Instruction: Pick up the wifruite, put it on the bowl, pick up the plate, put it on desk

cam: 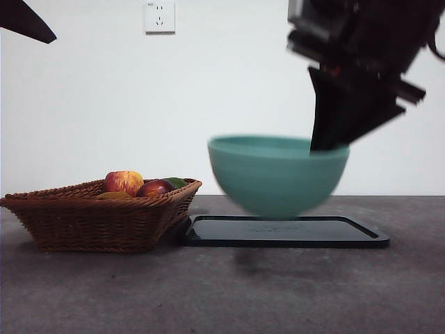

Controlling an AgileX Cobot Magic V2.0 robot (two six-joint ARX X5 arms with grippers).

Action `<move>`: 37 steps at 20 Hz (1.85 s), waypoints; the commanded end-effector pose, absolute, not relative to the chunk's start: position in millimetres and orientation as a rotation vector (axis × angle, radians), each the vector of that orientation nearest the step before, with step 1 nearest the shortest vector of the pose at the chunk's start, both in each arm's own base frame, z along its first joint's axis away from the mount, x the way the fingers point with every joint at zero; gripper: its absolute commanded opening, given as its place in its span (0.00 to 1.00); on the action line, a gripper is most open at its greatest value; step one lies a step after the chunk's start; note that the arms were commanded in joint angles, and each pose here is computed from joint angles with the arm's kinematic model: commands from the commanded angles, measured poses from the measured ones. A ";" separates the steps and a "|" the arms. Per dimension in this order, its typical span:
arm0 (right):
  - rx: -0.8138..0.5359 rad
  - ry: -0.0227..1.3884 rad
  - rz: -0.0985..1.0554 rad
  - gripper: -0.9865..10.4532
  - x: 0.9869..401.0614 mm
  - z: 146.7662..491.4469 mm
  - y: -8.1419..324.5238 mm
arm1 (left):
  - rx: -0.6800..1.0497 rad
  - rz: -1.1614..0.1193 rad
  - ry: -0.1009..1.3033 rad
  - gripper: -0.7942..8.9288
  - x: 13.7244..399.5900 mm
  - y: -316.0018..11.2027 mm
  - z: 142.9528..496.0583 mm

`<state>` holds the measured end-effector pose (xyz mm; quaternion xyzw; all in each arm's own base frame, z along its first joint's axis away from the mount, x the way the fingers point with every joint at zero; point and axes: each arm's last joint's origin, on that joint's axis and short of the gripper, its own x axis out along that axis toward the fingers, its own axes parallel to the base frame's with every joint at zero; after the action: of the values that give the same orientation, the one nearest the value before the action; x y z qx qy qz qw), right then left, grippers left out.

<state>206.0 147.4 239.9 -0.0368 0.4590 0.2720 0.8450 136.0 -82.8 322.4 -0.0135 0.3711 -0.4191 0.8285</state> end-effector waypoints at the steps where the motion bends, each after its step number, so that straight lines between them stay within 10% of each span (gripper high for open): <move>1: -0.042 0.973 0.565 0.09 206.6 225.9 151.1 | -0.019 -0.908 0.767 0.44 137.0 -84.3 326.2; 15: -0.072 1.093 0.533 0.10 218.7 180.5 160.1 | -0.019 -0.908 0.767 0.44 137.0 -84.3 326.1; 19: -0.060 1.101 0.522 0.28 217.8 181.7 159.3 | -0.019 -0.908 0.767 0.44 137.0 -84.3 326.1; 37: 0.094 0.803 0.736 0.28 122.7 294.4 95.9 | -0.019 -0.909 0.766 0.44 137.0 -84.3 326.2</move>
<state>121.6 93.7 291.6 0.0405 0.3836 0.3462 0.8552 136.0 -82.8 322.4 -0.0135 0.3709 -0.4192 0.8286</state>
